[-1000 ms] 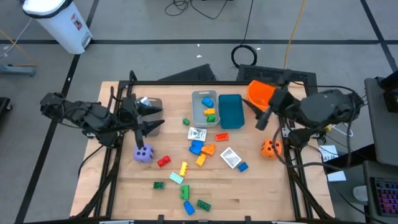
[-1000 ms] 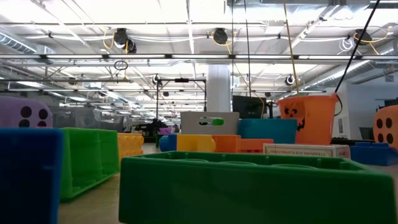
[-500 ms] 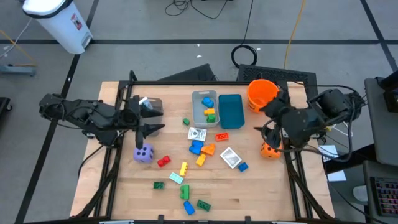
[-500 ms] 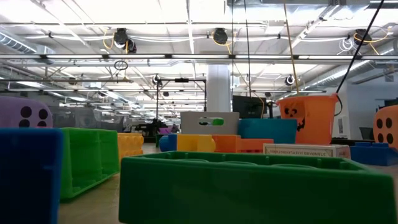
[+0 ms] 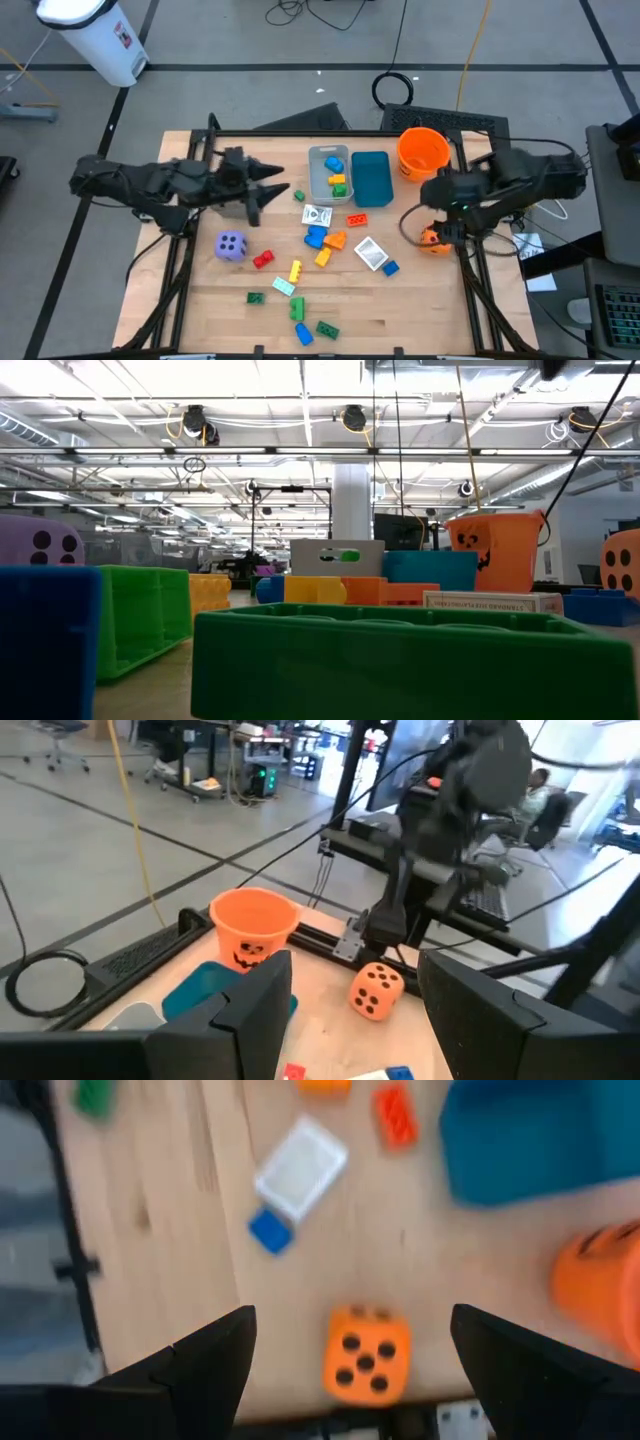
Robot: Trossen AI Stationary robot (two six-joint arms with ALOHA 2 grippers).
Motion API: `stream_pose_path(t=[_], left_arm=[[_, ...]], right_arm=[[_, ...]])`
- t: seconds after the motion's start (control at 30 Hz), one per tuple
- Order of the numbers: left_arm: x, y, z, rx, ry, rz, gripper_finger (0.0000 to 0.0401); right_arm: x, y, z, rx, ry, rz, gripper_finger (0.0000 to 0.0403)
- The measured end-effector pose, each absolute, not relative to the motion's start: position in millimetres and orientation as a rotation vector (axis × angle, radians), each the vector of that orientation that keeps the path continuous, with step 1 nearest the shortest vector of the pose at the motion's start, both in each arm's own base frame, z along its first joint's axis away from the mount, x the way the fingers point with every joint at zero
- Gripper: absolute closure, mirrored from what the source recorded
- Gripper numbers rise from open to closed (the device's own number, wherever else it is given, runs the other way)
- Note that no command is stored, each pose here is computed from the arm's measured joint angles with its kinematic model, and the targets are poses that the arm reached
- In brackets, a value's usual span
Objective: Pick & Place Toys
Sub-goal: Put the orange dice into the blue bin
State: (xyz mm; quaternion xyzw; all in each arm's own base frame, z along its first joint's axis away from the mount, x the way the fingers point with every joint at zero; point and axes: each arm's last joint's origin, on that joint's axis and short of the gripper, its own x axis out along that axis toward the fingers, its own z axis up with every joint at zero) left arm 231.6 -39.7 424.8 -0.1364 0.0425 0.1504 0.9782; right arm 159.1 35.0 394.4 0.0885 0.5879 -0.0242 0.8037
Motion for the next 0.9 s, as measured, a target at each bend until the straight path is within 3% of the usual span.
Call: stream_pose_path(t=[0.27,0.5,0.9], left_arm=[[266,-38,405,-0.332,0.129,0.292,0.0173],[273,-37,401,-0.341,0.148,0.273,0.0173],[273,-37,401,-0.314,0.157,0.25,0.0173]], right_arm=[[154,33,326,0.142,1.524,-0.072,0.0078],[149,31,284,0.161,1.679,-0.165,0.0078],[143,32,256,0.233,1.771,-0.208,0.0078]])
